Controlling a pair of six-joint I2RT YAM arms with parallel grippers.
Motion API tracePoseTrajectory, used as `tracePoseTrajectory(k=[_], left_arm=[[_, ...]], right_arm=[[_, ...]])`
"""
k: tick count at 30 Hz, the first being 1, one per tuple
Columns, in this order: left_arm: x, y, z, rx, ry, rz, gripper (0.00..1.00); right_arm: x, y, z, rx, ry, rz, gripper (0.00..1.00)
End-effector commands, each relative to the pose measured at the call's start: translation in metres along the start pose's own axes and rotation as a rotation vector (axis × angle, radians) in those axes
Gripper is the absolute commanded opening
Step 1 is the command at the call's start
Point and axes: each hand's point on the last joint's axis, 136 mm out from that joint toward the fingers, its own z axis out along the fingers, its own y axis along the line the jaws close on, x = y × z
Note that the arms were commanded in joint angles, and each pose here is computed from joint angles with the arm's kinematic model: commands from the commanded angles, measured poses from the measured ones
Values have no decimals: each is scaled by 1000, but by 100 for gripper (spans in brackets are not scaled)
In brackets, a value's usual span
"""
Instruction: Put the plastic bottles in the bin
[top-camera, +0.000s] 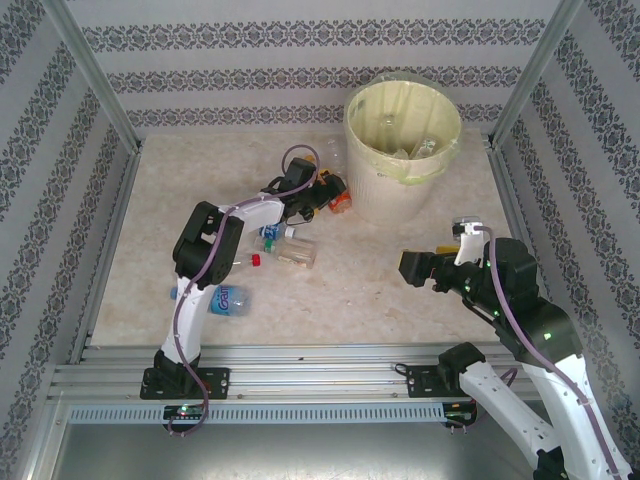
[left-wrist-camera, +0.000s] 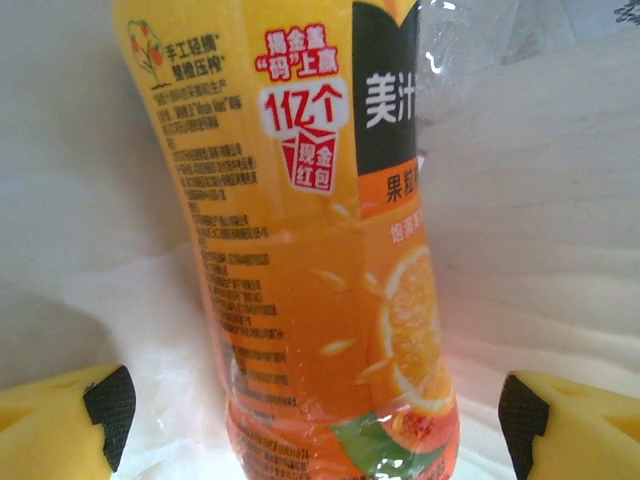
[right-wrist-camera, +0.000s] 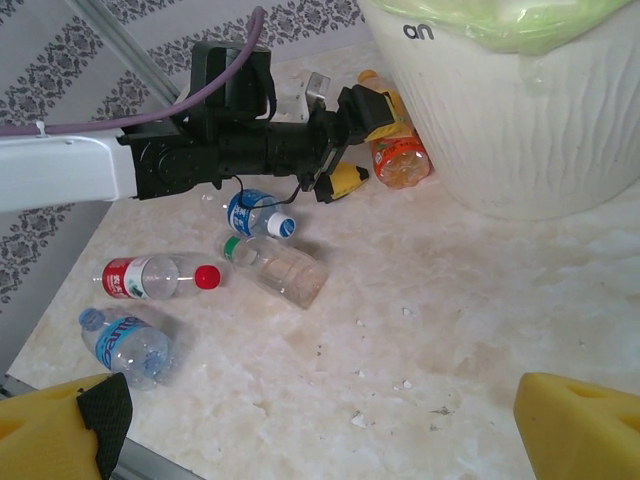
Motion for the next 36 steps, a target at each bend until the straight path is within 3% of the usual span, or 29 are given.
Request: tracePoseTrajectory(k=[1, 24, 36], left_arm=[[-6, 3, 11, 28, -12, -42, 93], [21, 9, 44, 38, 56, -78, 75], [24, 9, 37, 51, 53, -68, 58]], right_arm=[[4, -3, 1, 15, 6, 16, 98], [7, -9, 7, 40, 21, 21, 98], [7, -10, 10, 42, 25, 22, 98]])
